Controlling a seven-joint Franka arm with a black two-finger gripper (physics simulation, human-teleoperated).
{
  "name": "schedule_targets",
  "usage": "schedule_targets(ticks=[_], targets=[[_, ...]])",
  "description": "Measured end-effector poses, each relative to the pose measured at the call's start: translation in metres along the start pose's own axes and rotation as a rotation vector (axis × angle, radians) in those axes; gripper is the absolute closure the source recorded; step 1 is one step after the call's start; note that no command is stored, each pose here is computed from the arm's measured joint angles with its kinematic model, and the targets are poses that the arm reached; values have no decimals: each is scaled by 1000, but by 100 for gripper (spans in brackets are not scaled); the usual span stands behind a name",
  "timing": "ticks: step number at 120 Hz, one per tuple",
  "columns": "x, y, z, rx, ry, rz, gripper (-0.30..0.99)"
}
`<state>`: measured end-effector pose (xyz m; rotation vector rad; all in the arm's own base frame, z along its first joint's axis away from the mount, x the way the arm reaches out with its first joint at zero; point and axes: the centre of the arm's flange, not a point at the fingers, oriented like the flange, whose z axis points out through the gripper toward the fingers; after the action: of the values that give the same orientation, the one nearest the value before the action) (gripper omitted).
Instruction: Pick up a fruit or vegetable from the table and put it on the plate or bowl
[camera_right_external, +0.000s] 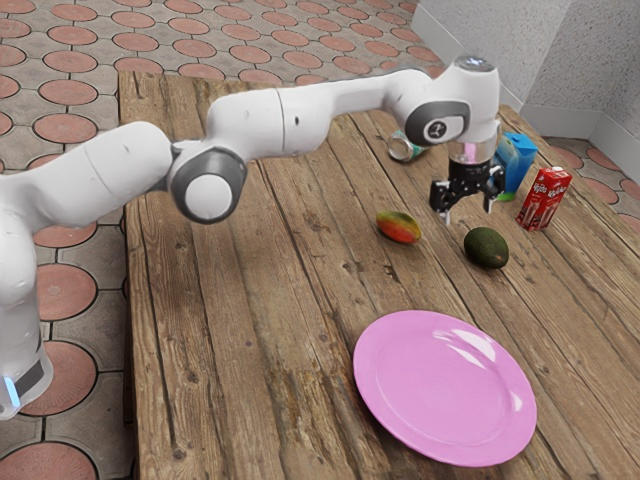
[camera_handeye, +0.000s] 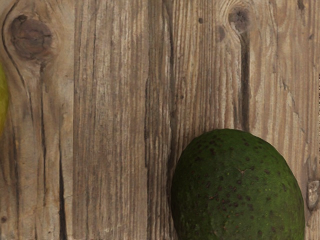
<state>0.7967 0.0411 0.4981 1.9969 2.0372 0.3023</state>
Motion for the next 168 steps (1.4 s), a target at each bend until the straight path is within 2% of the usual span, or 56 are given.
schedule_targets(ticks=[74, 131, 140, 156, 168], targets=[[-5, 11, 68, -159, -112, -80, 0], [3, 9, 96, -194, -123, -113, 0], [5, 9, 96, -197, -129, -120, 12], [2, 9, 94, -191, -135, -119, 26], [0, 12, 73, -185, -124, -112, 39]])
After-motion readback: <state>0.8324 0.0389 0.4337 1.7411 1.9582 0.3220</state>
